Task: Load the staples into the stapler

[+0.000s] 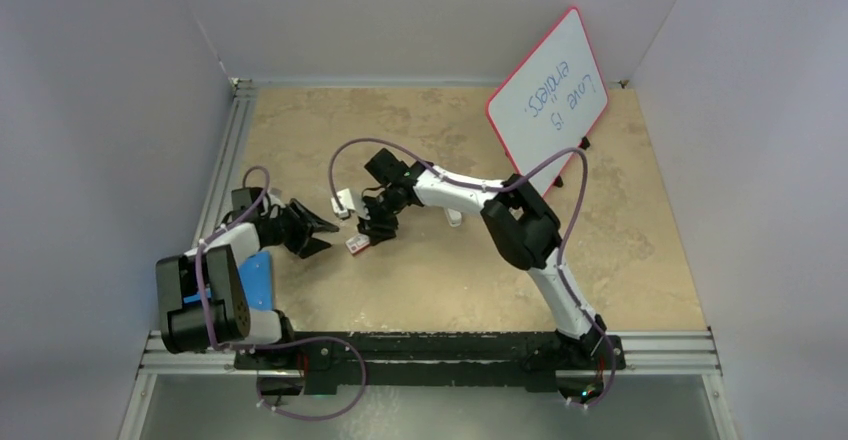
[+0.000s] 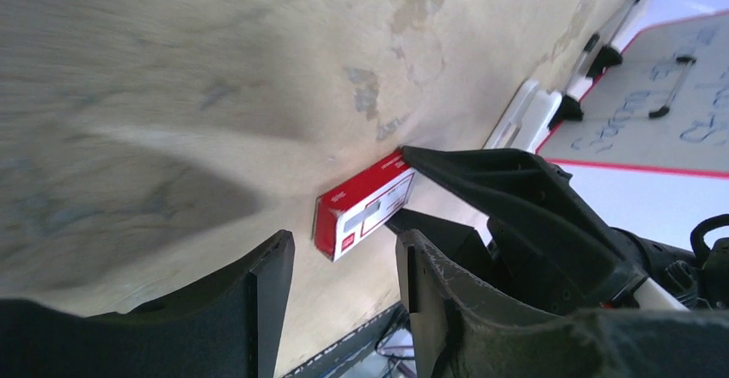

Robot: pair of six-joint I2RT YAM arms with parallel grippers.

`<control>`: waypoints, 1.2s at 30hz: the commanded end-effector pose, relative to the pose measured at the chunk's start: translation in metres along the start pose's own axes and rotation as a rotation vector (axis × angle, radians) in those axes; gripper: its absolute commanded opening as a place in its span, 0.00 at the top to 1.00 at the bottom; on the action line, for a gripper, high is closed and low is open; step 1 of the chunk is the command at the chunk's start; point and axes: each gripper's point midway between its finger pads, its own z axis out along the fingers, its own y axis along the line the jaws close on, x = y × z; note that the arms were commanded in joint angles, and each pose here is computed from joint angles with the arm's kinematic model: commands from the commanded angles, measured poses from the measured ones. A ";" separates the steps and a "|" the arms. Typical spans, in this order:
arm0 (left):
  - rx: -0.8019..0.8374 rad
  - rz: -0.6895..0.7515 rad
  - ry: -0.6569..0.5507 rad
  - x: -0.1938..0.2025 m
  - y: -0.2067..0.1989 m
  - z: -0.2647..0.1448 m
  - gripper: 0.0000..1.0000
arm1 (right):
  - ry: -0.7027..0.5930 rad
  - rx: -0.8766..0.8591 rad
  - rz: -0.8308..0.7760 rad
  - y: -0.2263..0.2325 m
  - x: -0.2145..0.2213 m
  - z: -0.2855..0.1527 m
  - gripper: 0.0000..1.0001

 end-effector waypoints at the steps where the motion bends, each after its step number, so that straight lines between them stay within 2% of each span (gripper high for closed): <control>1: 0.069 0.113 0.063 0.017 -0.023 0.013 0.51 | -0.043 0.022 0.066 0.024 -0.010 -0.023 0.57; 5: 0.061 0.146 0.102 0.034 -0.026 0.023 0.47 | -0.066 0.065 0.135 0.043 -0.003 -0.033 0.53; 10: 0.036 0.161 0.089 0.041 -0.014 0.019 0.46 | -0.074 0.135 0.134 0.050 0.000 -0.040 0.33; 13: 0.052 0.165 0.103 0.052 -0.008 0.016 0.50 | -0.055 0.165 0.116 0.051 -0.005 -0.038 0.28; 18: 0.103 0.180 0.136 0.071 -0.002 0.010 0.58 | -0.040 0.155 0.075 0.062 -0.011 -0.027 0.29; 29: 0.196 0.176 0.189 0.078 -0.008 0.017 0.63 | 0.043 0.084 0.072 0.068 -0.009 -0.005 0.39; 36: 0.196 0.181 0.207 0.081 -0.007 0.019 0.66 | 0.051 0.109 0.088 0.066 -0.006 -0.008 0.36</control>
